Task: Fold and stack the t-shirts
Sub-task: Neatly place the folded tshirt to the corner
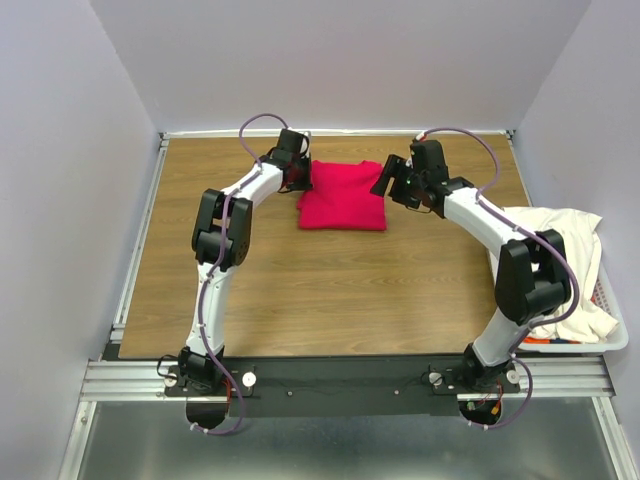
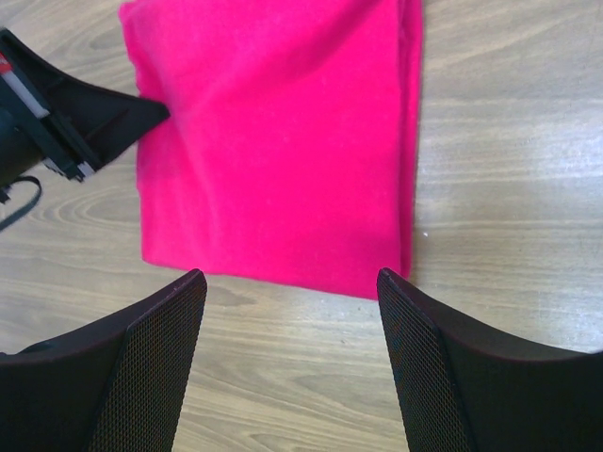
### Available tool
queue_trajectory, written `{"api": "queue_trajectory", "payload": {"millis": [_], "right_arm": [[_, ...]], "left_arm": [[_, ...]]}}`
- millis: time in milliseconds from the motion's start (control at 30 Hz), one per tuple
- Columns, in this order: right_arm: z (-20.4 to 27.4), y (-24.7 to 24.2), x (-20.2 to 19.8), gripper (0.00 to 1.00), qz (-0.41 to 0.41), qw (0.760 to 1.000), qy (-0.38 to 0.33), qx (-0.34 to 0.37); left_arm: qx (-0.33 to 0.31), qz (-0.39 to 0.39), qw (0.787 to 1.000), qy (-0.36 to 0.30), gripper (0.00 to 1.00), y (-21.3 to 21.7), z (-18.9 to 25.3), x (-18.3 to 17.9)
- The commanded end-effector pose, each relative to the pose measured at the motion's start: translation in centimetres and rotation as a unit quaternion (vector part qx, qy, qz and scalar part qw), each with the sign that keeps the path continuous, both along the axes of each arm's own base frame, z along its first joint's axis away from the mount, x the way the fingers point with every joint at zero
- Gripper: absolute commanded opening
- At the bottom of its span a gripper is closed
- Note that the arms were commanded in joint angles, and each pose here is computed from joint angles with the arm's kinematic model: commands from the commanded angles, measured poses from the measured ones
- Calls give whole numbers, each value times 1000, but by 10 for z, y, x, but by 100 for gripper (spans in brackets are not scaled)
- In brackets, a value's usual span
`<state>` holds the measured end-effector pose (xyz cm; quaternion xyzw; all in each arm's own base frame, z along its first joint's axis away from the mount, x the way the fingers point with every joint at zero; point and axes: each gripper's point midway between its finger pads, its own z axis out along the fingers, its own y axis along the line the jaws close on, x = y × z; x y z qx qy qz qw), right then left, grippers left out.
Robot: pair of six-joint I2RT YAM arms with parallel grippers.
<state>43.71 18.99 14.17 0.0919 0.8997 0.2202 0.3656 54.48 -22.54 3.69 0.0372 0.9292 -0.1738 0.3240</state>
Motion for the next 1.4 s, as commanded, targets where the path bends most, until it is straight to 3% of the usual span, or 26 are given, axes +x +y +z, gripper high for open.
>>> {"api": "queue_trajectory", "payload": {"millis": [0, 167, 233, 333, 467, 767, 1167, 1367], "right_arm": [[7, 1, -10, 80, 16, 1000, -8, 5], [12, 0, -14, 80, 18, 1000, -13, 6], [12, -1, -16, 80, 19, 1000, -13, 6], [12, -2, -21, 80, 21, 1000, -13, 5], [9, -3, -25, 80, 22, 1000, -9, 5], [8, 1, -27, 80, 28, 999, -2, 14], [-15, 6, -27, 79, 34, 999, 25, 12], [-23, 12, -25, 79, 41, 998, 35, 14]], "left_arm": [[34, 57, 998, 10, 0, 34, -17, 11], [33, 75, 997, -12, 0, 63, 2, 38], [78, 124, 989, -8, 0, 91, -2, 48], [102, 123, 987, -25, 0, 110, 15, 61], [170, 156, 972, -46, 0, 168, 34, 81], [259, 200, 943, -57, 0, 268, 42, 89], [269, 262, 923, -82, 0, 360, 54, 103], [249, 276, 922, -107, 0, 377, 65, 111]]}}
